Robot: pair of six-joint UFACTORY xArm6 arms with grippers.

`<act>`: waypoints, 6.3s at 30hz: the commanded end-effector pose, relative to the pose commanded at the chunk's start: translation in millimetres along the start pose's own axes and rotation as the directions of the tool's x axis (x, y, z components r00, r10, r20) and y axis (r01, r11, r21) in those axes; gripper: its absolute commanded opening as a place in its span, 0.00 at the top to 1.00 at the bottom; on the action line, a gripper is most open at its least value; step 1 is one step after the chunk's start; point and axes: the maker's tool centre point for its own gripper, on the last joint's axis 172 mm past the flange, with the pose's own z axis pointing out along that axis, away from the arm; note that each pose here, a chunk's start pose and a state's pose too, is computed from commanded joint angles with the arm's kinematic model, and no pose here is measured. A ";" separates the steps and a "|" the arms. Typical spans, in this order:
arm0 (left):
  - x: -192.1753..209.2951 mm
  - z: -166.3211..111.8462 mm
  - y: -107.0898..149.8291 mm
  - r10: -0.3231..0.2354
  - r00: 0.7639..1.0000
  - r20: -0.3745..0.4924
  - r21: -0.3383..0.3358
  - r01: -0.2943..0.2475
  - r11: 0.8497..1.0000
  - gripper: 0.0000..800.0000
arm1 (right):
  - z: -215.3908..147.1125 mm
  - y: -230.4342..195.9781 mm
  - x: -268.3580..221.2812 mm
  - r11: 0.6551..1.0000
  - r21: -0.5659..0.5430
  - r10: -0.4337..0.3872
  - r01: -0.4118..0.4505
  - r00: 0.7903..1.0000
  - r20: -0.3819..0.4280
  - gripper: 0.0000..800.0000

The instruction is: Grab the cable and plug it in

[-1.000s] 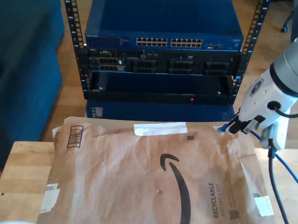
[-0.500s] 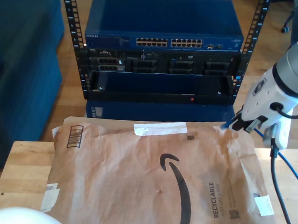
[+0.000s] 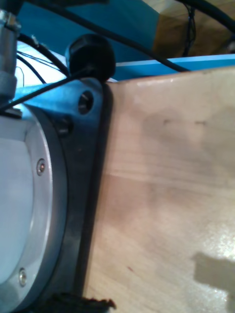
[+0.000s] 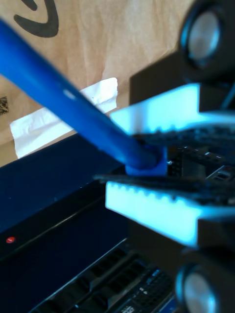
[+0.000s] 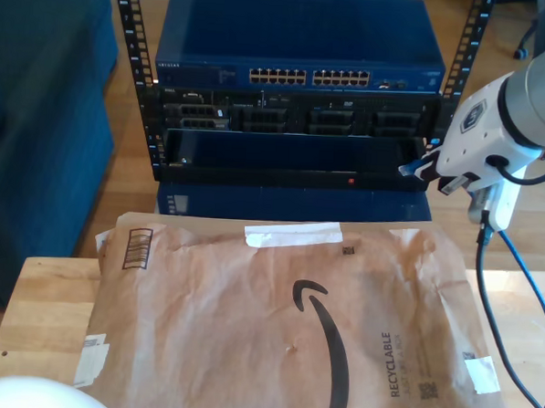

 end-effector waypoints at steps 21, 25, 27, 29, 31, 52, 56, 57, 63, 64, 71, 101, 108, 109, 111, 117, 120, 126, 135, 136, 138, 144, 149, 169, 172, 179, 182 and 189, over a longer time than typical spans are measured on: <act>0.0 0.0 0.0 -0.002 1.000 0.000 0.000 0.002 1.000 0.00 | 41.8 -70.4 -1.6 0.894 0.378 -0.237 0.243 0.970 -0.062 1.00; 0.6 -0.6 0.0 -0.002 1.000 -0.002 0.000 0.002 1.000 0.00 | 34.9 -77.8 -7.4 0.876 0.419 -0.242 0.239 0.969 -0.047 1.00; 0.0 0.0 0.0 -0.002 1.000 0.000 0.000 0.002 1.000 0.00 | 37.2 -75.9 -5.7 0.875 0.417 -0.247 0.245 0.968 -0.051 1.00; 0.0 0.0 0.0 -0.002 1.000 0.000 0.000 0.002 1.000 0.00 | 39.3 -74.0 -3.0 0.877 0.413 -0.246 0.246 0.968 -0.054 1.00; 0.0 0.0 0.0 0.000 1.000 0.000 0.000 0.000 1.000 0.00 | 37.5 -74.5 -2.7 0.876 0.415 -0.246 0.246 0.968 -0.054 1.00; 0.6 -0.6 0.0 -0.002 1.000 -0.002 0.000 0.002 1.000 0.00 | 60.2 -63.9 -32.2 0.829 0.396 -0.394 0.395 0.915 -0.088 1.00; 0.0 0.0 0.0 -0.002 1.000 0.000 0.000 0.002 1.000 0.00 | 64.0 -77.5 -41.3 0.826 0.409 -0.391 0.389 0.917 -0.081 1.00; 0.0 0.0 0.0 -0.002 1.000 0.000 0.000 0.002 1.000 0.00 | 62.2 -80.4 -45.3 0.821 0.421 -0.393 0.387 0.916 -0.076 1.00; 0.0 0.0 0.0 -0.002 1.000 0.000 0.000 0.002 1.000 0.00 | 48.8 -82.3 -62.3 0.748 0.557 -0.425 0.361 0.905 -0.016 1.00; 0.0 0.0 0.0 -0.002 1.000 0.000 0.000 0.002 1.000 0.00 | 46.0 -83.9 -65.4 0.731 0.583 -0.432 0.354 0.902 -0.006 1.00; 0.0 0.0 0.0 -0.002 1.000 0.000 0.000 0.002 1.000 0.00 | 33.2 -77.2 -80.8 0.628 0.715 -0.485 0.307 0.873 0.052 1.00; 0.0 0.0 0.0 0.000 1.000 0.000 0.000 0.000 1.000 0.00 | 56.5 -84.4 -86.9 0.427 0.862 -0.567 0.271 0.823 0.022 1.00; 0.0 0.0 0.0 -0.002 1.000 0.000 0.000 0.002 1.000 0.00 | 31.7 -115.7 -72.6 0.286 0.912 -0.489 0.293 0.863 -0.124 1.00; 0.0 0.0 0.0 -0.002 1.000 0.000 0.000 0.002 1.000 0.00 | 38.3 -115.7 -79.2 0.281 0.912 -0.488 0.298 0.863 -0.132 1.00; 0.0 0.0 0.0 -0.002 1.000 0.000 0.000 0.002 1.000 0.00 | 45.6 -116.2 -89.8 0.275 0.913 -0.482 0.301 0.865 -0.140 1.00; 0.0 0.0 0.0 -0.002 1.000 0.000 0.000 0.002 1.000 0.00 | 60.6 -124.5 -86.3 0.257 0.905 -0.410 0.340 0.886 -0.217 1.00; 0.0 0.0 0.0 -0.002 1.000 0.000 0.000 0.002 1.000 0.00 | 64.7 -124.9 -86.1 0.245 0.895 -0.399 0.372 0.880 -0.256 1.00; 0.0 0.0 0.0 -0.002 1.000 0.000 0.000 0.002 1.000 0.00 | 91.5 -124.5 -79.5 0.244 0.880 -0.330 0.407 0.888 -0.320 1.00; 0.0 0.0 0.0 -0.002 1.000 0.000 0.000 0.002 1.000 0.00 | 95.8 -141.9 -82.9 0.201 0.897 -0.193 0.394 0.913 -0.359 1.00; 0.0 0.0 0.0 -0.002 1.000 0.000 0.000 0.002 1.000 0.00 | 95.2 -140.1 -83.0 0.204 0.898 -0.184 0.389 0.916 -0.356 1.00; 0.0 0.0 0.0 -0.002 1.000 0.000 0.000 0.002 1.000 0.00 | 96.2 -135.6 -82.5 0.210 0.893 -0.174 0.399 0.914 -0.367 1.00; 0.0 0.0 0.0 -0.002 1.000 0.000 0.000 0.002 1.000 0.00 | 83.3 -133.7 -80.2 0.178 0.893 -0.133 0.414 0.909 -0.395 1.00; 0.0 0.0 0.0 -0.002 1.000 0.000 0.000 0.002 1.000 0.00 | 84.8 -132.4 -78.8 0.189 0.890 -0.102 0.415 0.910 -0.402 1.00; 0.0 0.0 0.0 0.000 1.000 0.000 0.000 0.000 1.000 0.00 | 113.5 -130.1 -90.8 0.197 0.899 -0.082 0.390 0.921 -0.382 1.00; 0.0 0.0 0.0 -0.002 1.000 0.000 0.000 0.002 1.000 0.00 | 117.9 -132.4 -94.3 0.191 0.905 -0.079 0.381 0.924 -0.373 1.00; 0.6 -0.6 0.0 -0.002 1.000 -0.002 0.000 0.002 1.000 0.00 | 124.4 -132.3 -91.6 0.194 0.903 -0.074 0.383 0.924 -0.376 1.00; 0.0 0.0 0.0 0.000 1.000 0.000 0.000 0.000 1.000 0.00 | 124.5 -132.6 -91.9 0.192 0.904 -0.073 0.382 0.924 -0.375 1.00; 0.0 0.0 0.0 0.000 1.000 0.000 0.000 0.000 1.000 0.00 | 128.8 -138.4 -99.2 0.176 0.917 -0.066 0.359 0.933 -0.353 1.00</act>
